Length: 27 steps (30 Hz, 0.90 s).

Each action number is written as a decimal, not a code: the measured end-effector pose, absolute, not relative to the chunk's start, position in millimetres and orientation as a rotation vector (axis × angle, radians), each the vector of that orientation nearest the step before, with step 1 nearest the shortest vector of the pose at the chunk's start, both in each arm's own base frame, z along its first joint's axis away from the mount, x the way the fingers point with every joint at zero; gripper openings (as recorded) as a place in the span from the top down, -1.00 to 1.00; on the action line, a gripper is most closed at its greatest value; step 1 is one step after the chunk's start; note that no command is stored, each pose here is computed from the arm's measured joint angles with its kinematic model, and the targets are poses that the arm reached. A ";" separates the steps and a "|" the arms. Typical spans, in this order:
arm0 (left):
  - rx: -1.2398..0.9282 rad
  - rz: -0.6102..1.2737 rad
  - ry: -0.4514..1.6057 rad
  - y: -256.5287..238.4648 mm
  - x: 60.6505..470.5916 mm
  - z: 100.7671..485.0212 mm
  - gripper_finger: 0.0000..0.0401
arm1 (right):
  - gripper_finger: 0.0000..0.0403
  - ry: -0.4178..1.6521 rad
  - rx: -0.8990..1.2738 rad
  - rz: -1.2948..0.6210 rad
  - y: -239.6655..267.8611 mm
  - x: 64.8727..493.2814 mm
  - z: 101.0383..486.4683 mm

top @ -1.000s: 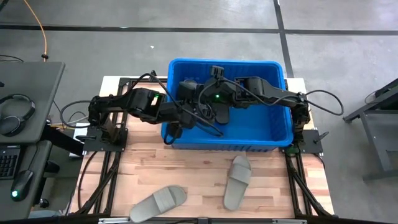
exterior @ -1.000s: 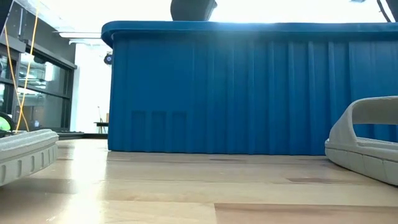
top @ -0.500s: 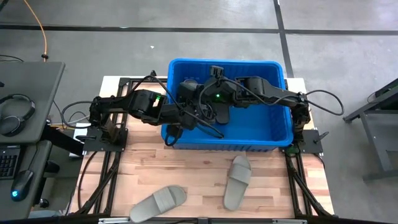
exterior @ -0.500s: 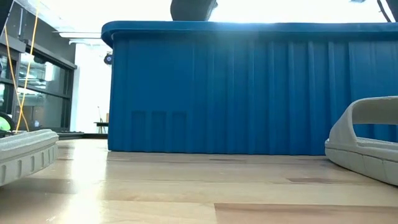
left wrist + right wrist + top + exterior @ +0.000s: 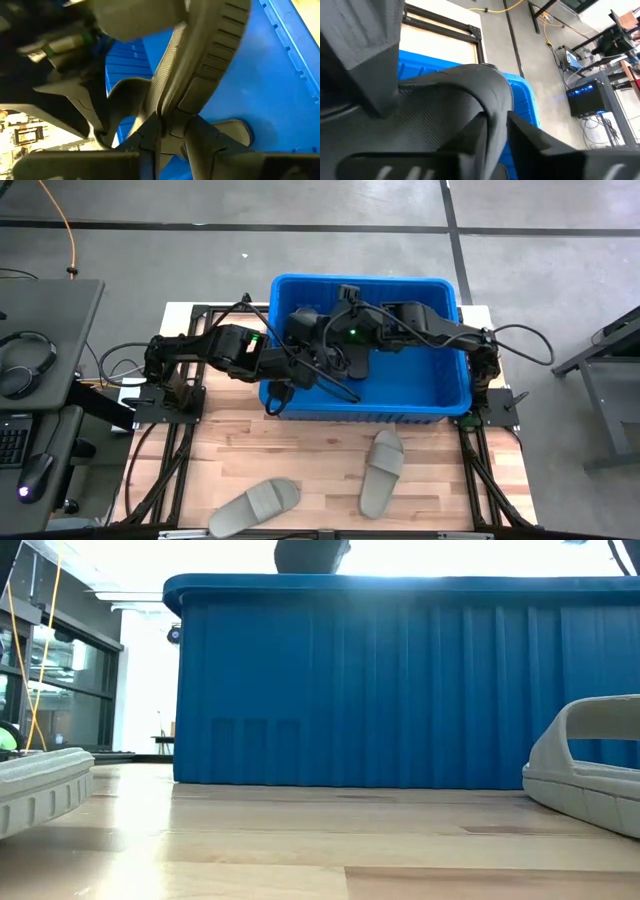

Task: Pick and place slides into bin
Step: Put the black slides on top of the black slides into the blue bin

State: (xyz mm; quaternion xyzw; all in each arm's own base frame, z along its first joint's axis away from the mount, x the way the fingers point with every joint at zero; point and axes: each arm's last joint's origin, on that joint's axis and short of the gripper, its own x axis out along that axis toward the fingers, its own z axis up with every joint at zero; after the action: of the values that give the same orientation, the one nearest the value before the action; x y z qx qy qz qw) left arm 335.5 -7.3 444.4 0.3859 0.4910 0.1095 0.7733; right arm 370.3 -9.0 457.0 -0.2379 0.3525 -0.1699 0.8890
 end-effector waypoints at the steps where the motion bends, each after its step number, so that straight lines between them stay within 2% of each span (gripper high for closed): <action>1: 0.836 0.236 1.065 -7.3 335.6 444.2 0.73 | 0.60 0.726 -0.491 -0.351 -8.9 368.6 458.8; 6: 0.837 0.229 1.079 -6.9 337.2 441.4 0.72 | 0.33 0.647 -0.460 -0.315 -7.3 348.7 479.7; 10: 0.837 0.231 1.079 -7.0 336.6 441.9 0.73 | 0.22 0.608 -0.421 -0.301 -6.9 329.5 493.6; 17: 0.851 0.293 1.088 -5.6 335.7 442.6 0.73 | 0.21 0.638 -0.248 -0.073 -0.5 284.8 506.8; 22: 0.791 0.317 1.078 -1.4 335.5 442.8 0.72 | 0.20 0.627 -0.125 0.065 6.0 279.2 508.7; 27: 0.750 0.357 1.080 8.7 333.6 444.4 0.72 | 0.17 0.635 -0.132 0.066 15.1 281.7 506.6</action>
State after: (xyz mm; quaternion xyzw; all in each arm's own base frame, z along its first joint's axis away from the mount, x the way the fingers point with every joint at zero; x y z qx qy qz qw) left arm 333.6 8.7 444.4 0.3467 0.4993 0.1650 0.7767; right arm 281.7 15.1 506.6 -0.0647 0.3120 0.0323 0.9473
